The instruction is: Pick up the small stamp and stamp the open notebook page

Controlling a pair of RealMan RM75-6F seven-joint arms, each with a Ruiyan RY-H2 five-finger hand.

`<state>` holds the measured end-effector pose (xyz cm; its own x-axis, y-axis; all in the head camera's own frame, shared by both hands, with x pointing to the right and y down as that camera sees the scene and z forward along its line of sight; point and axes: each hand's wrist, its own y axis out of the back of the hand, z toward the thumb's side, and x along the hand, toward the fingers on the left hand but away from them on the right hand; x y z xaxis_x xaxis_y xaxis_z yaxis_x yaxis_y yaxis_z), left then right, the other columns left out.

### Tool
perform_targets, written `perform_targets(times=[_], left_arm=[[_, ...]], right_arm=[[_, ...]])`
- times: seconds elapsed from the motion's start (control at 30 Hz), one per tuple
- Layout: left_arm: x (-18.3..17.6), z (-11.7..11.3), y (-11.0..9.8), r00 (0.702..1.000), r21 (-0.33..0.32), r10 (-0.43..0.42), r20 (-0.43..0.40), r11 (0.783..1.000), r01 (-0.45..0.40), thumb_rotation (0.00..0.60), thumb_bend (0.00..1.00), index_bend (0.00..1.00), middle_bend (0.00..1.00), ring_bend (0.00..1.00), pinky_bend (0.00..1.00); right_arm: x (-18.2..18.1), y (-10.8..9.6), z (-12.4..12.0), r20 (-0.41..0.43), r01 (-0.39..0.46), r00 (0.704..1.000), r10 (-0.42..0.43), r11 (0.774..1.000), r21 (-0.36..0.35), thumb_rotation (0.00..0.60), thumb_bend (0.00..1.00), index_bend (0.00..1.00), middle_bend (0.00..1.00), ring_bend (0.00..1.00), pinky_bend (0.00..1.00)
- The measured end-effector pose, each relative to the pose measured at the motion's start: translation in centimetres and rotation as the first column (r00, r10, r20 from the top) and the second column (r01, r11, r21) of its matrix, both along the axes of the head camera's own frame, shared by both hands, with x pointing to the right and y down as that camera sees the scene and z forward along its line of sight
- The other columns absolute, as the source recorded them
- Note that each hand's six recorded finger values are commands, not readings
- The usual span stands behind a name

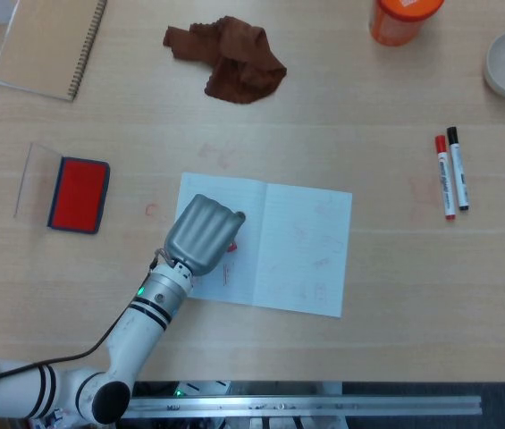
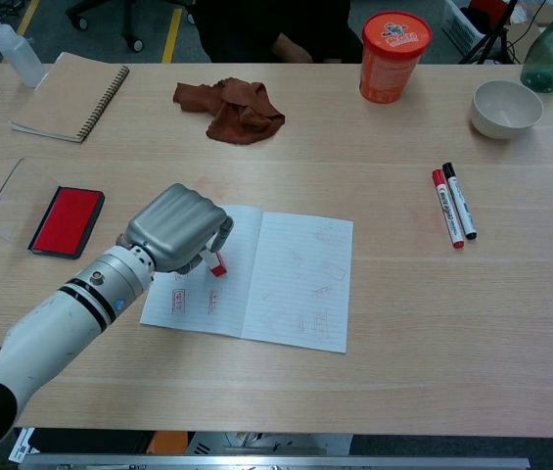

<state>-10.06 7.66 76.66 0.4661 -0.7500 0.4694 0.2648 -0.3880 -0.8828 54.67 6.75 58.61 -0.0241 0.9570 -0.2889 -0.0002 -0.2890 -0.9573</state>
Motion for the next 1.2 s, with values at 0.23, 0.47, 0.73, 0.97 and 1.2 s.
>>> perform_targets(times=[0.23,0.47,0.73,0.97,1.2], left_arm=[[-0.3,0.6,0.4,1.000,0.006,-0.002,0.005,1.000,0.002,0.600,0.32,0.60,1.00,1.00,1.00],[0.0,0.9,1.0,1.000,0.008,0.010,0.005,1.000,-0.010,0.600,0.33,0.60,1.00,1.00,1.00],[0.8,1.2,1.2,1.000,0.001,0.021,0.009,1.000,-0.021,0.600,0.32,0.60,1.00,1.00,1.00],[1.0,1.4,1.1,0.999,0.001,0.031,0.029,1.000,-0.031,0.600,0.33,0.60,1.00,1.00,1.00],[1.3,1.5,1.1,0.998,0.003,0.049,0.048,0.999,-0.049,0.600,0.33,0.60,1.00,1.00,1.00]], right_arm=[[0.2,0.1,-0.2,-0.003,-0.007,1.000,0.007,1.000,0.004,0.600,0.36,0.45,0.42,0.28,0.31],[0.3,0.3,-0.2,-0.002,-0.011,1.000,0.011,1.000,0.006,0.600,0.36,0.45,0.42,0.28,0.31],[0.5,0.4,-0.2,-0.002,-0.019,1.000,0.019,1.000,0.007,0.600,0.36,0.45,0.42,0.28,0.31],[0.9,0.6,-0.2,0.002,-0.028,1.000,0.028,1.000,0.011,0.600,0.36,0.45,0.42,0.28,0.31],[1.1,0.6,-0.1,0.007,-0.032,0.999,0.032,0.999,0.011,0.600,0.36,0.45,0.42,0.28,0.31]])
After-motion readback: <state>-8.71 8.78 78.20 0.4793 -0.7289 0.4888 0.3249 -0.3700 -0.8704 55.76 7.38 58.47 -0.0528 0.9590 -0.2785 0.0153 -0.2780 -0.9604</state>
